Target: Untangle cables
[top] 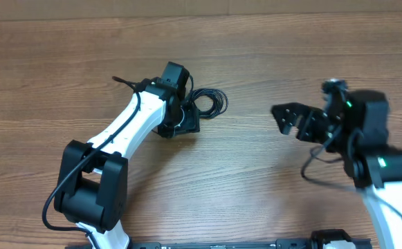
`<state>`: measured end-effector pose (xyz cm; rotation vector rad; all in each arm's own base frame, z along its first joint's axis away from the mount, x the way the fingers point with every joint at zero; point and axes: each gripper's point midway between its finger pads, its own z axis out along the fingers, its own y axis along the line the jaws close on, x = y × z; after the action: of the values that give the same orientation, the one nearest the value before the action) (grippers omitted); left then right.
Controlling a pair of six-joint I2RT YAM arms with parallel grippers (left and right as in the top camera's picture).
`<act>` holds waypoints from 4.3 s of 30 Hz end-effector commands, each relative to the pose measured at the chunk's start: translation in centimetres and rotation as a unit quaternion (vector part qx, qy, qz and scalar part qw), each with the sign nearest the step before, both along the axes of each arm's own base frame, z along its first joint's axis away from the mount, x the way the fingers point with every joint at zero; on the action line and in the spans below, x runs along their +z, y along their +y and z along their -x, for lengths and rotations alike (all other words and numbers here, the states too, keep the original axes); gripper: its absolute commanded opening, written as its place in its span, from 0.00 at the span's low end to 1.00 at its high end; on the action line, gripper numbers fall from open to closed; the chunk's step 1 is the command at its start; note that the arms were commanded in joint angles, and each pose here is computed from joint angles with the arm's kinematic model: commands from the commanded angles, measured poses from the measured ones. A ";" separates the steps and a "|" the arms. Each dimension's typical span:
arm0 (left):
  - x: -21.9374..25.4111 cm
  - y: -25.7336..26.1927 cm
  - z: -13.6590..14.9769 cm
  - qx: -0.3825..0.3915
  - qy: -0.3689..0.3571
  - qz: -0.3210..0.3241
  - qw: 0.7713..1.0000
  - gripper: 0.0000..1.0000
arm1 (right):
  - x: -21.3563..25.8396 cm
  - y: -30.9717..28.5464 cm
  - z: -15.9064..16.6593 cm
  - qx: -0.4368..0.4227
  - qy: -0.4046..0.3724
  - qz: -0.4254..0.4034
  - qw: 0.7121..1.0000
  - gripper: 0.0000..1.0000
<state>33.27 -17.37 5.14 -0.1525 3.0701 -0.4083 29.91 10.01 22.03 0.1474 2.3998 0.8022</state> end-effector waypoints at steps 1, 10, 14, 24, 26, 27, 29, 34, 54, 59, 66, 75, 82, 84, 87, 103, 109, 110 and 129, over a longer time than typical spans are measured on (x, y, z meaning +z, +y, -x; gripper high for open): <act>-0.5 0.0 -0.2 0.003 -0.003 -0.009 1.000 0.49 | 0.7 3.4 -0.2 0.080 0.018 -0.085 0.993 1.00; -0.6 0.3 -0.2 0.004 -0.005 -0.018 1.000 0.12 | -4.3 7.4 -2.5 0.113 0.119 -0.155 0.974 0.04; -0.6 0.5 0.3 0.003 0.007 -0.021 1.000 0.11 | -8.2 8.0 -2.9 0.063 0.187 -0.128 0.972 0.04; -0.9 1.3 2.8 -0.037 0.048 -0.034 0.998 0.14 | -11.6 8.8 -4.8 -0.069 0.188 -0.034 0.979 0.30; -1.0 1.3 2.7 -0.037 0.046 -0.034 0.998 0.16 | -11.3 9.4 -5.7 -0.086 0.157 -0.023 0.984 0.36; -1.0 1.3 2.7 -0.037 0.046 -0.034 0.998 0.16 | -11.1 9.6 -6.2 -0.099 0.143 -0.018 0.985 0.36; -1.0 1.2 2.7 -0.033 0.047 -0.034 0.998 0.17 | -10.9 9.9 -7.0 -0.131 0.117 -0.008 0.984 0.40; -1.0 1.0 2.6 -0.036 0.043 -0.033 0.998 0.31 | -11.1 10.8 -8.0 -0.151 0.079 0.010 0.985 0.51; -2.3 0.6 3.3 0.017 0.061 -0.016 0.998 0.57 | -17.0 13.4 -10.8 -0.141 0.070 0.009 0.988 0.69; -2.4 0.7 2.8 0.018 0.050 -0.021 0.998 0.59 | -18.5 13.5 -10.7 -0.141 0.081 0.017 0.987 0.69; -2.3 0.4 2.1 0.018 0.035 -0.014 0.999 0.63 | -19.8 13.6 -10.9 -0.142 0.086 0.020 0.986 0.60; -2.3 0.2 1.6 0.018 0.026 -0.010 0.999 0.63 | -19.6 13.8 -11.4 -0.142 0.074 0.013 0.987 0.32; -2.3 0.2 1.6 0.018 0.025 -0.009 0.999 0.47 | -20.8 14.1 -11.9 -0.146 0.064 0.016 0.987 0.32; -2.3 0.2 1.6 0.018 0.025 -0.009 0.999 0.47 | -21.3 14.6 -11.9 -0.141 0.062 0.014 0.988 0.32; -2.3 0.2 1.6 0.018 0.026 -0.009 0.999 0.47 | -21.8 15.3 -11.7 -0.134 0.061 0.014 0.989 0.15; -2.7 4.9 1.1 0.066 0.036 -0.063 0.995 0.43 | -20.3 20.0 -4.8 0.012 0.193 -0.059 0.979 0.04; -3.0 6.8 0.3 0.088 0.025 -0.077 0.993 0.41 | -18.9 19.2 -2.7 -0.005 0.193 -0.006 0.981 0.04; -3.2 6.9 0.2 0.090 0.021 -0.079 0.993 0.38 | -18.7 19.2 -2.6 -0.007 0.189 0.001 0.982 0.04; -2.0 8.0 -2.2 0.022 -0.017 -0.028 0.999 0.04 | -18.5 21.6 0.7 0.040 0.189 0.024 0.981 0.28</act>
<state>34.12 -9.36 2.18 -0.3210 3.0575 -0.2385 28.45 31.30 1.96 0.2237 2.8506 0.7738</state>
